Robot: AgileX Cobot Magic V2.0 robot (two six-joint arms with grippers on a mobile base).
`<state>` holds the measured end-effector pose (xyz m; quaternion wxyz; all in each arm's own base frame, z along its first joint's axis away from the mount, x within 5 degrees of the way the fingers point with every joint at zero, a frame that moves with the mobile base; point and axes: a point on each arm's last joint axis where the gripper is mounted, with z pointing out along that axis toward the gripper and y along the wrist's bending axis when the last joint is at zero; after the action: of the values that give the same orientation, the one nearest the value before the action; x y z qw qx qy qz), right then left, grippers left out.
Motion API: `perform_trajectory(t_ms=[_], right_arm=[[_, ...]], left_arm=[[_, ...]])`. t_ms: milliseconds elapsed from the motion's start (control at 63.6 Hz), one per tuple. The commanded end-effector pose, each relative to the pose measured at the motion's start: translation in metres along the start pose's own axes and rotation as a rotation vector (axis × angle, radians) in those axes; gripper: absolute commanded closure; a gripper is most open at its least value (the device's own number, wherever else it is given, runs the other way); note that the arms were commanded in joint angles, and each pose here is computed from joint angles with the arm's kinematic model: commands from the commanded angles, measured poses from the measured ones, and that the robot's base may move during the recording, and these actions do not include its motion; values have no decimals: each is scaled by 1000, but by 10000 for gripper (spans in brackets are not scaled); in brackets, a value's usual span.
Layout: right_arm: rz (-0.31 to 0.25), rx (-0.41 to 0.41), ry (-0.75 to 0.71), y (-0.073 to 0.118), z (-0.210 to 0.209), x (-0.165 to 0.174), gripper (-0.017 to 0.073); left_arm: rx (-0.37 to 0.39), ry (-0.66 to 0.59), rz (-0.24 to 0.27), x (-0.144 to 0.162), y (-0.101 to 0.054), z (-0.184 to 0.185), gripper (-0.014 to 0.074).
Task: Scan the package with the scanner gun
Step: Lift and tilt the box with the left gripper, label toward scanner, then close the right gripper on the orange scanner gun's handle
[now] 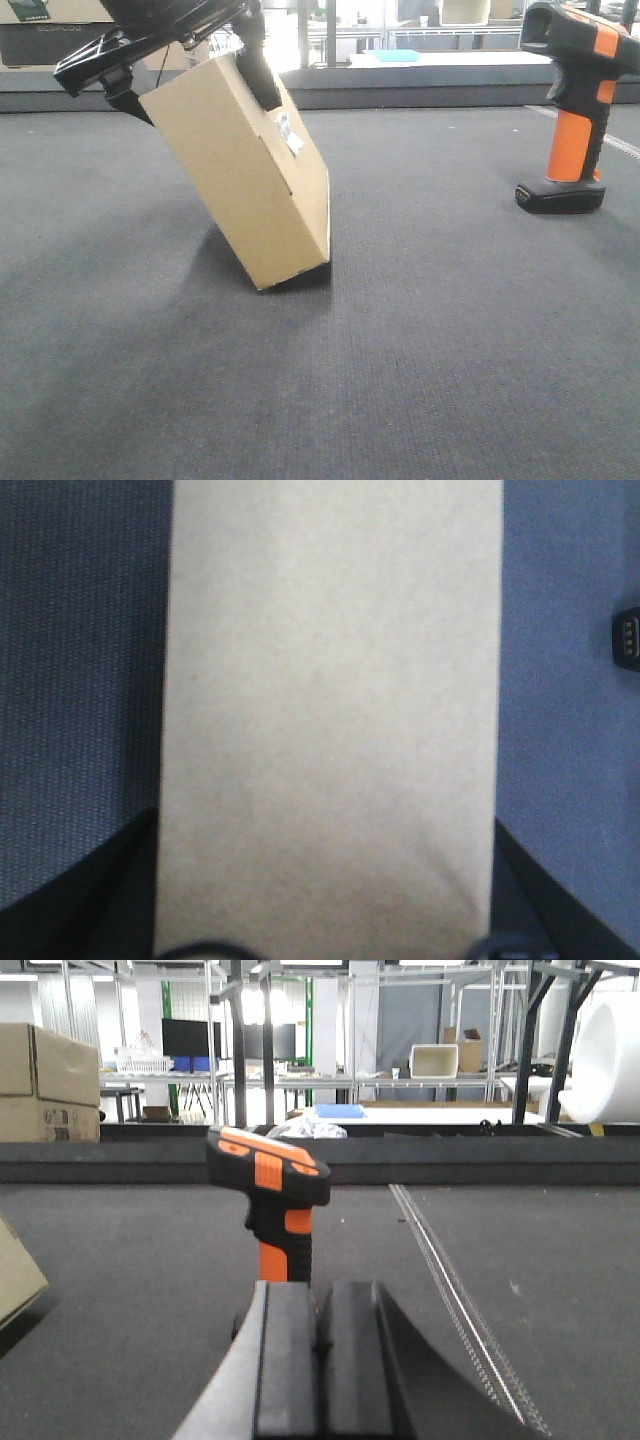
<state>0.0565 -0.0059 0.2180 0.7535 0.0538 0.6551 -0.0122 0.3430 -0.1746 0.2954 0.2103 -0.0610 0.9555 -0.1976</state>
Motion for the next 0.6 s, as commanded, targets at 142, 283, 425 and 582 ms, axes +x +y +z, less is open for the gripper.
perform_trajectory(t_ms=[142, 283, 425, 582], right_arm=[[-2, -15, -3, 3, 0, -28, 727], [-2, -16, 1, 5, 8, -52, 727], [-2, -13, 56, 6, 27, -70, 727], [-2, -5, 175, 7, 56, -70, 727]], left_arm=[[25, -7, -11, -1, -2, -6, 704], [29, -8, -14, -1, -3, -6, 704], [30, -11, -13, -1, -3, -6, 704], [44, -39, -14, -4, -4, -6, 704]])
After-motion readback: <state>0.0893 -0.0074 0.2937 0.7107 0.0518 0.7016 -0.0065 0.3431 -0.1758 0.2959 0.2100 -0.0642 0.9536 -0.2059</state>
